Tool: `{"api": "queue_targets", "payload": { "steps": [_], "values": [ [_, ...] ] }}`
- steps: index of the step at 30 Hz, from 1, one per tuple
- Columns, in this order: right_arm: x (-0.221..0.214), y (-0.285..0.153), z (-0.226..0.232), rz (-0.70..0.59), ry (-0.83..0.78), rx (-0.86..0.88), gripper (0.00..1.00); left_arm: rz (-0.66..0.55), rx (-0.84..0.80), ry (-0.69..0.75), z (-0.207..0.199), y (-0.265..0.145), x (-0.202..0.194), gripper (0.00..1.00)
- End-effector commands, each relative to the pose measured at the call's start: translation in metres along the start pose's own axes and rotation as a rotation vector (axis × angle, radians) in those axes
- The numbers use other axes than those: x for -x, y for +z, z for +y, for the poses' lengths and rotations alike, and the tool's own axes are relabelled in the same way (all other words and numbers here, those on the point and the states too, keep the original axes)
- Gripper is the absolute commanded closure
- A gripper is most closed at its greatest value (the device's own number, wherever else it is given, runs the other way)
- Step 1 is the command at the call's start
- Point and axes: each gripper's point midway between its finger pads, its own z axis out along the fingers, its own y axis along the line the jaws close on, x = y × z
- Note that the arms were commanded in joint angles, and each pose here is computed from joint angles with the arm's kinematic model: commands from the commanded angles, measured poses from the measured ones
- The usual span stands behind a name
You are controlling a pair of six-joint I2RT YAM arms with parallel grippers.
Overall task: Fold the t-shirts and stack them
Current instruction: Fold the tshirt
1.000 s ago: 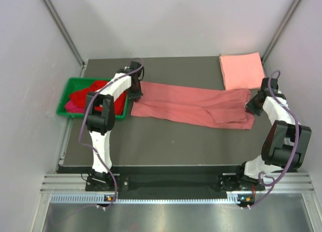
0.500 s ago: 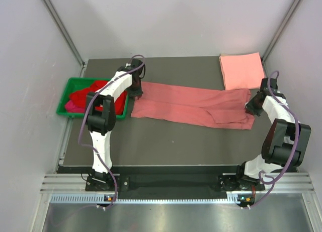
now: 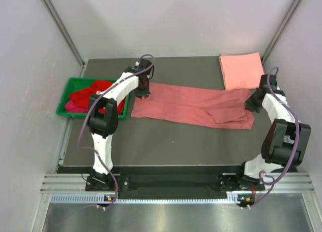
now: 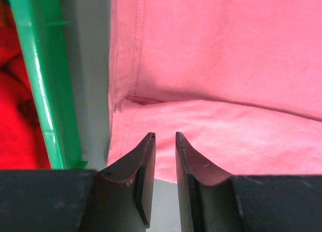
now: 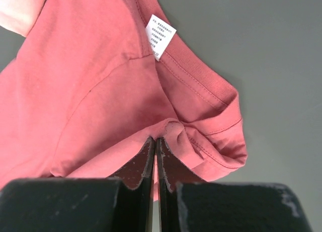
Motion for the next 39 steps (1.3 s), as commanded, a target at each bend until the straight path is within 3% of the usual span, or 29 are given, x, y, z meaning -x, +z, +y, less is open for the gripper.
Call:
{"api": "queue_targets", "payload": {
  "steps": [1, 6, 16, 28, 37, 39],
  "values": [
    [0.017, -0.005, 0.016, -0.04, -0.031, 0.024, 1.0, -0.014, -0.014, -0.001, 0.0, 0.005, 0.005, 0.73],
    [0.024, 0.0, 0.027, -0.044, -0.127, -0.001, 1.0, 0.047, 0.177, -0.017, 0.035, 0.035, -0.012, 0.74],
    [0.039, 0.015, 0.046, -0.081, -0.304, -0.058, 1.0, 0.066, 0.323, -0.022, 0.067, 0.052, -0.022, 0.74],
    [0.048, 0.019, 0.083, -0.138, -0.488, -0.077, 1.0, 0.09, 0.331, -0.018, 0.07, 0.058, -0.035, 0.74],
    [0.052, 0.039, 0.075, -0.112, -0.487, -0.176, 1.0, 0.08, 0.346, -0.026, 0.074, 0.054, -0.034, 0.74],
    [0.056, 0.038, 0.077, -0.112, -0.468, -0.179, 0.96, 0.078, 0.343, -0.031, 0.074, 0.053, -0.033, 0.74]
  ]
}}
